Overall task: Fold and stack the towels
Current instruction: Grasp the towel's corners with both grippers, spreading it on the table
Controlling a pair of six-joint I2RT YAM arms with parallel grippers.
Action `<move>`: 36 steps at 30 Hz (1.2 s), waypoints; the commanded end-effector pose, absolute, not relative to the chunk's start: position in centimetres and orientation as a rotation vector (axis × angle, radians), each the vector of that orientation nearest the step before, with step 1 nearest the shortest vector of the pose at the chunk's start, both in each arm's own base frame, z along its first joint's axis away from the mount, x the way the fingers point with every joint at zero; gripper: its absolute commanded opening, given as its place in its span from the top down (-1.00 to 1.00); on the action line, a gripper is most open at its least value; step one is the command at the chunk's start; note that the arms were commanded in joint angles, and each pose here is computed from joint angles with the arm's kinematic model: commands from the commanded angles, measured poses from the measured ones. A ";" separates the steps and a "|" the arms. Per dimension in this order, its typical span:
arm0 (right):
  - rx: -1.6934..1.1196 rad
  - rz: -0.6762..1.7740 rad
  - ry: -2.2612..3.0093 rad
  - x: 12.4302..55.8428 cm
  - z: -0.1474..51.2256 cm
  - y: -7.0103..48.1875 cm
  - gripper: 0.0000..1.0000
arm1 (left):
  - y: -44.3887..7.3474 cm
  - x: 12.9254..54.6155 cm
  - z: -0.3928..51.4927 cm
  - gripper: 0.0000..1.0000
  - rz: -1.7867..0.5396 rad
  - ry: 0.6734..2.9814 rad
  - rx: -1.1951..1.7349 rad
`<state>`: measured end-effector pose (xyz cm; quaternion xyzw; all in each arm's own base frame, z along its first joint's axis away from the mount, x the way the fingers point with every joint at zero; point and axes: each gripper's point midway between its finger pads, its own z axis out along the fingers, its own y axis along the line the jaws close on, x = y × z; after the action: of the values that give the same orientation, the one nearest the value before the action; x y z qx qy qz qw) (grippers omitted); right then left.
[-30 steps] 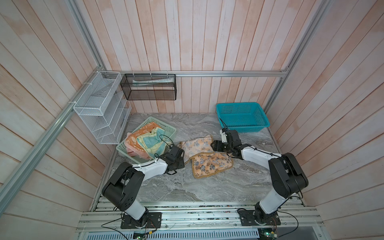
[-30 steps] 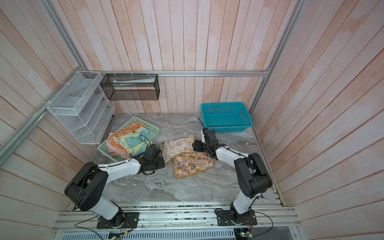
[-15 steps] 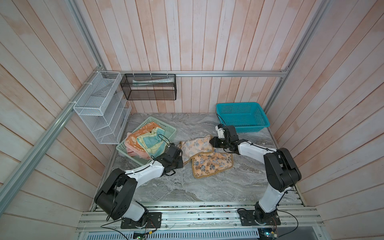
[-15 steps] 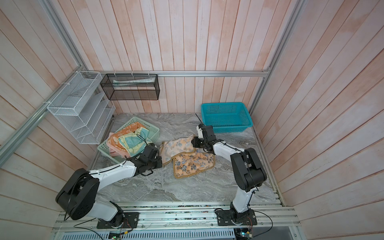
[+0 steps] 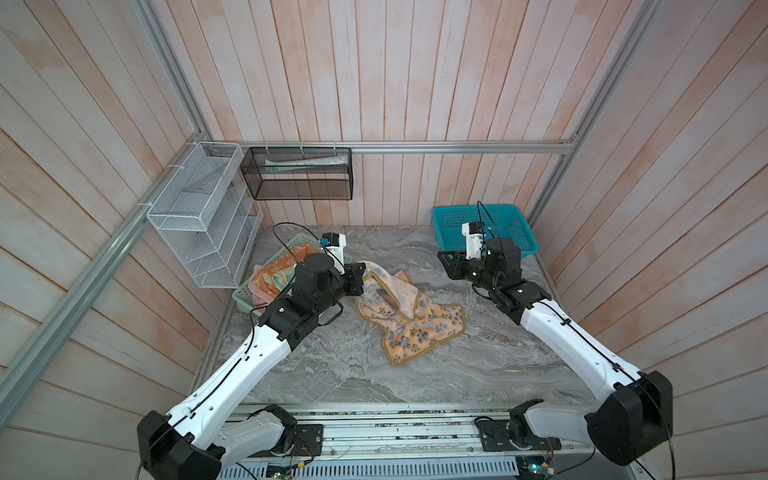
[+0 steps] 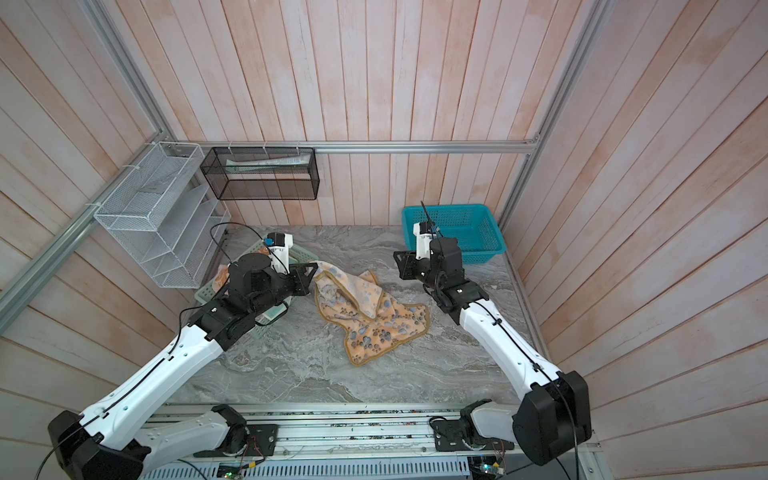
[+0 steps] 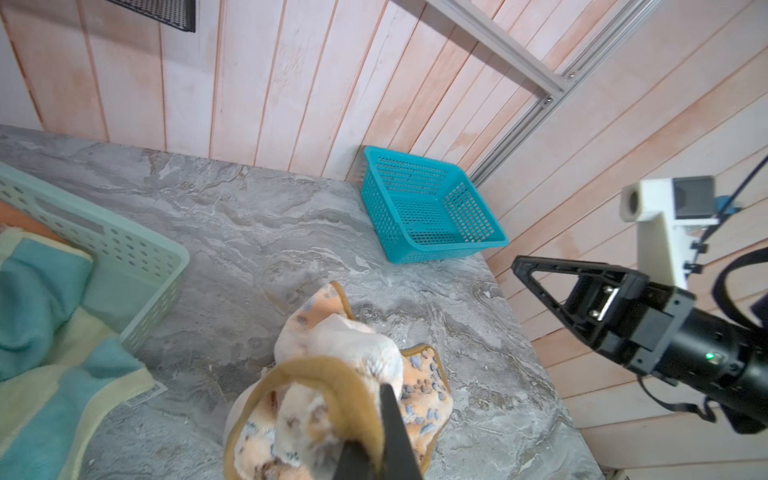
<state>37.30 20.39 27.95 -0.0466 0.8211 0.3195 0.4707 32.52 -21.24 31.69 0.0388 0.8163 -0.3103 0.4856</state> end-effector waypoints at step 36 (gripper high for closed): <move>0.071 1.286 2.587 32.7 6.4 33.6 -0.08 | -18.5 32.8 22.5 1.00 -0.800 2.207 -0.071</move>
<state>32.86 32.55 6.08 0.0283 0.8948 0.4233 0.1389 32.73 -18.53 21.85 -0.0291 0.8739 -0.3044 0.3778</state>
